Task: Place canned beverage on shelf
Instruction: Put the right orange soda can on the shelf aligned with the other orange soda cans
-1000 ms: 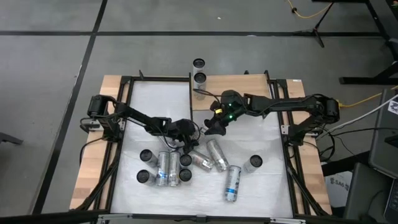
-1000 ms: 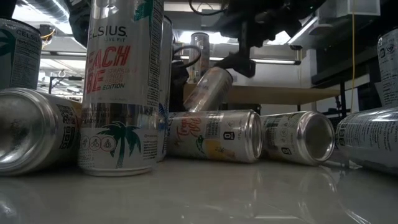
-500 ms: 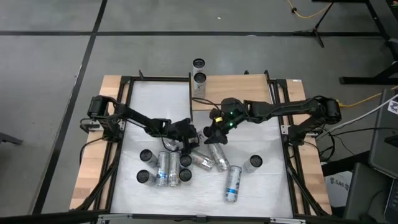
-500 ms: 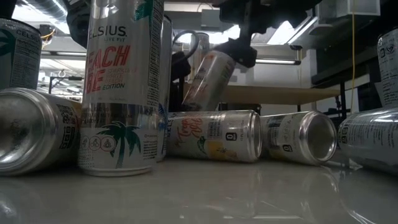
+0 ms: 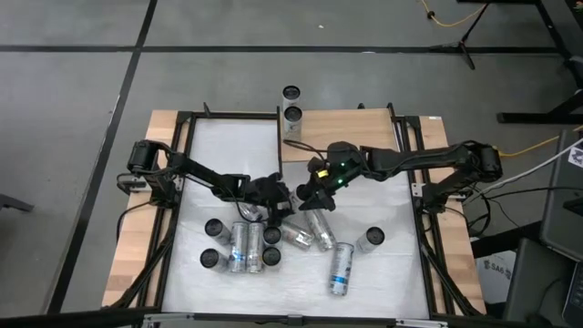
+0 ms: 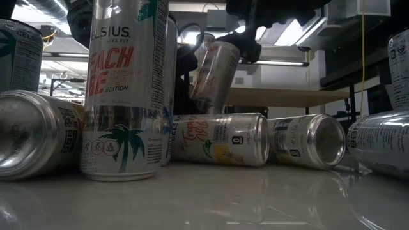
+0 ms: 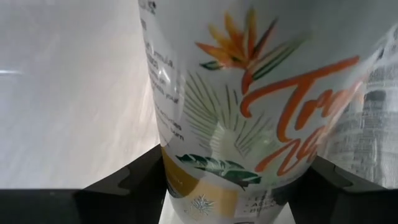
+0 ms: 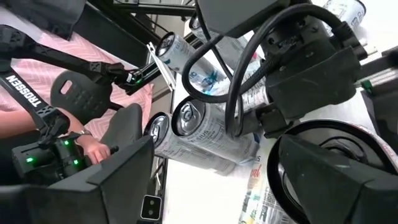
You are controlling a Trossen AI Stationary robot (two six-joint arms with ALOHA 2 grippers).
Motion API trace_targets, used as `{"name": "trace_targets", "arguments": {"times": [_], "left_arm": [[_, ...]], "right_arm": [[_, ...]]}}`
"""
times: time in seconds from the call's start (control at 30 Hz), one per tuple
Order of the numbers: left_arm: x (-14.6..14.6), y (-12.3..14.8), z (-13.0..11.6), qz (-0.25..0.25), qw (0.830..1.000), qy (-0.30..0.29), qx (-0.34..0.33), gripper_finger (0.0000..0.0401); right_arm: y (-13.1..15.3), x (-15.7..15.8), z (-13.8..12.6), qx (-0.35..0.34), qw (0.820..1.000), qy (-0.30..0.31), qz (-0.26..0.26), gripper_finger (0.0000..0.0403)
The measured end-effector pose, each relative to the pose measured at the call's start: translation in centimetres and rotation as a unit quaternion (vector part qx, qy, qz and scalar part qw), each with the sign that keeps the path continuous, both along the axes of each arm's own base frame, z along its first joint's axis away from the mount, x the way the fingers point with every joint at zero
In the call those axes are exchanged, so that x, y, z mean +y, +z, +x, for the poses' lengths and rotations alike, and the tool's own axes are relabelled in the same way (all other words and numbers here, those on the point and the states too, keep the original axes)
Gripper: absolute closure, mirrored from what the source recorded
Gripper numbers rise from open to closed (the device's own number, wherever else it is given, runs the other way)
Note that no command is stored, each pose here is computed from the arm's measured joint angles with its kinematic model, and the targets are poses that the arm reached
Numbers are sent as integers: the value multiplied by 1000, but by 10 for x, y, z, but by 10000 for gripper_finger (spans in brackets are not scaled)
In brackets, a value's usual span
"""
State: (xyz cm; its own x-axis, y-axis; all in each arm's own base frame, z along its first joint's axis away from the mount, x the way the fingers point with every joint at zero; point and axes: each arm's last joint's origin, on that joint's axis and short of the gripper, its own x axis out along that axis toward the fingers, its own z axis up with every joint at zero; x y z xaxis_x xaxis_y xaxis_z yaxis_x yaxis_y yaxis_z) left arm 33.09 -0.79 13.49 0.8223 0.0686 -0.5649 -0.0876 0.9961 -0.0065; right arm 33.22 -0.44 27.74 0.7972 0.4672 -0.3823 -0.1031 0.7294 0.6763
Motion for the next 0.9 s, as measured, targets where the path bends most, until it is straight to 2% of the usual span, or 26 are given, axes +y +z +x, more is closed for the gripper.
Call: {"name": "trace_targets", "arguments": {"times": [0.43,0.9], "left_arm": [[0,9,6,0,998,-1,-57,154],[0,24,12,2,990,11,-139,154]], "right_arm": [[12,0,3,-59,998,2,-3,63],[49,0,10,-113,994,15,-7,63]]}}
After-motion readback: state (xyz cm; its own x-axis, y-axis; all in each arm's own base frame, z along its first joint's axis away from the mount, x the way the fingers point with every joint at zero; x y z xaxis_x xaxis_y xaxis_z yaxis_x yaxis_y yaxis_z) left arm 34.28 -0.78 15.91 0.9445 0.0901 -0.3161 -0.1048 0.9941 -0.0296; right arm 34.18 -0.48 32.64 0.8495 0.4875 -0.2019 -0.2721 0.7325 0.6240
